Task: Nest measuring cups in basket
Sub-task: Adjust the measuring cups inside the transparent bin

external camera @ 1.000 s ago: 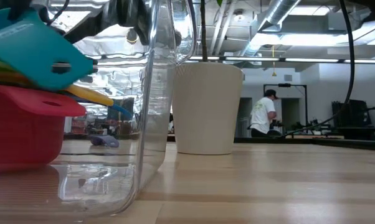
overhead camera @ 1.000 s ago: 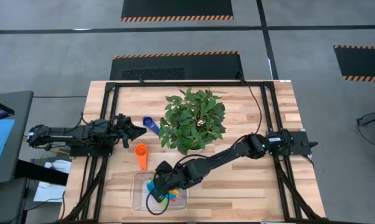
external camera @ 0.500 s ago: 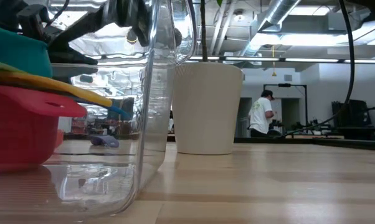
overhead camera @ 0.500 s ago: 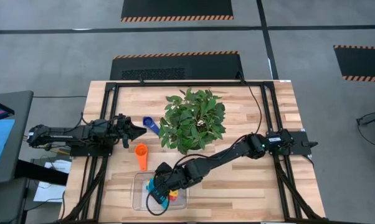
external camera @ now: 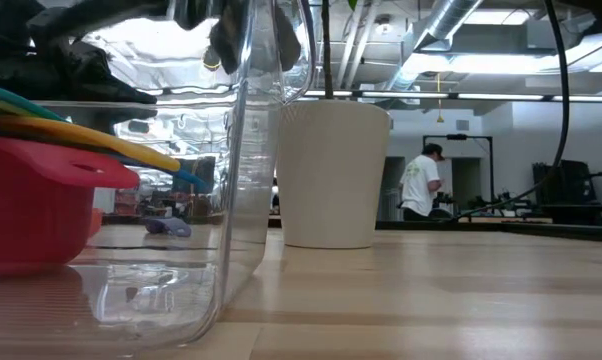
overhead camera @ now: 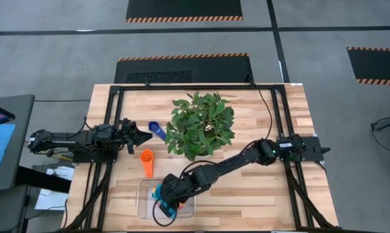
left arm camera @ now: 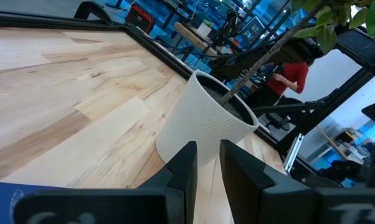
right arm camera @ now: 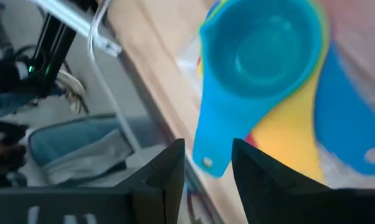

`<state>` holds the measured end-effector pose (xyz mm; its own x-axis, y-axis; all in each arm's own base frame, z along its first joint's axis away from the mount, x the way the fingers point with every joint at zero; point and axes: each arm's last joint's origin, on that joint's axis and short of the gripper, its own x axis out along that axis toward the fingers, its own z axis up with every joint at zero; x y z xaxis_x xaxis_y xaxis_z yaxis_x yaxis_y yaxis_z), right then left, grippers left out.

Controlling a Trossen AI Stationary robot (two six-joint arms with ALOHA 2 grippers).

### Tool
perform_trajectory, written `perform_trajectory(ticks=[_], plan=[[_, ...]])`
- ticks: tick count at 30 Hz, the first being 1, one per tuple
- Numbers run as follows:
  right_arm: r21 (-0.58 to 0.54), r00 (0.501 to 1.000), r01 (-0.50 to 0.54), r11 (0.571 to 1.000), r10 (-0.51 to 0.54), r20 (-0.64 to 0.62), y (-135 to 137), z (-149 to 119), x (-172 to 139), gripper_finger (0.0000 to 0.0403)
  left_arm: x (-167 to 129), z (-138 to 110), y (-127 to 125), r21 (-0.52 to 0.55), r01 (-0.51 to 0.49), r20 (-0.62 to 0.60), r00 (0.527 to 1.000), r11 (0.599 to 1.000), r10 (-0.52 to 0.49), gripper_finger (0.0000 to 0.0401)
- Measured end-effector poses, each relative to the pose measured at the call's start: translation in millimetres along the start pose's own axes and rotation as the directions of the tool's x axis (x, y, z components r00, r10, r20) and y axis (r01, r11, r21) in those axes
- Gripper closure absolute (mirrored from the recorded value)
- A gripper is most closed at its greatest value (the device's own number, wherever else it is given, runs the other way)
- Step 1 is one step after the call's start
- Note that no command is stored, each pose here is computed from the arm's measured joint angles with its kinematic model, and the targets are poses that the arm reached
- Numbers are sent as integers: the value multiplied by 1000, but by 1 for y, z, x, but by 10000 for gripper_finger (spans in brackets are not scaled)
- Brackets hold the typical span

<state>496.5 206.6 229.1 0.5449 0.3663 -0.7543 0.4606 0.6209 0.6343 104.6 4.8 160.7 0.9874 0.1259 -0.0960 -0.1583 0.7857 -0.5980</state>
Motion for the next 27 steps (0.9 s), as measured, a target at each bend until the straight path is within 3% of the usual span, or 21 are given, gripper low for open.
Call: perform_trajectory(ticks=[3, 6, 10, 15, 20, 24, 27], plan=[[-8, 999, -22, 1000, 22, -34, 2, -4, 0, 253, 0, 0, 0, 0, 0, 0, 1000, 1000, 0, 342], [-98, 993, -103, 990, 98, -58, 11, -8, 1, 257, 0, 0, 0, 0, 0, 0, 1000, 1000, 0, 342], [-236, 972, -236, 943, 232, -48, 31, -20, -2, 268, 0, 0, 0, 0, 0, 0, 1000, 1000, 0, 342], [-233, 915, -391, 890, 402, 0, 56, -33, -9, 295, 0, 0, 0, 0, 0, 0, 1000, 1000, 0, 342], [-270, 934, -322, 907, 352, 69, 60, -51, -7, 340, 0, 0, 0, 31, 0, -1, 1000, 1000, 0, 342], [-293, 930, -327, 899, 361, 72, 62, -56, -7, 384, 0, 0, 0, 41, 0, -1, 1000, 999, 0, 342], [-308, 937, -307, 901, 342, 67, 61, -56, -7, 393, 0, -1, -1, 6, 45, -37, 998, 999, -44, 342]])
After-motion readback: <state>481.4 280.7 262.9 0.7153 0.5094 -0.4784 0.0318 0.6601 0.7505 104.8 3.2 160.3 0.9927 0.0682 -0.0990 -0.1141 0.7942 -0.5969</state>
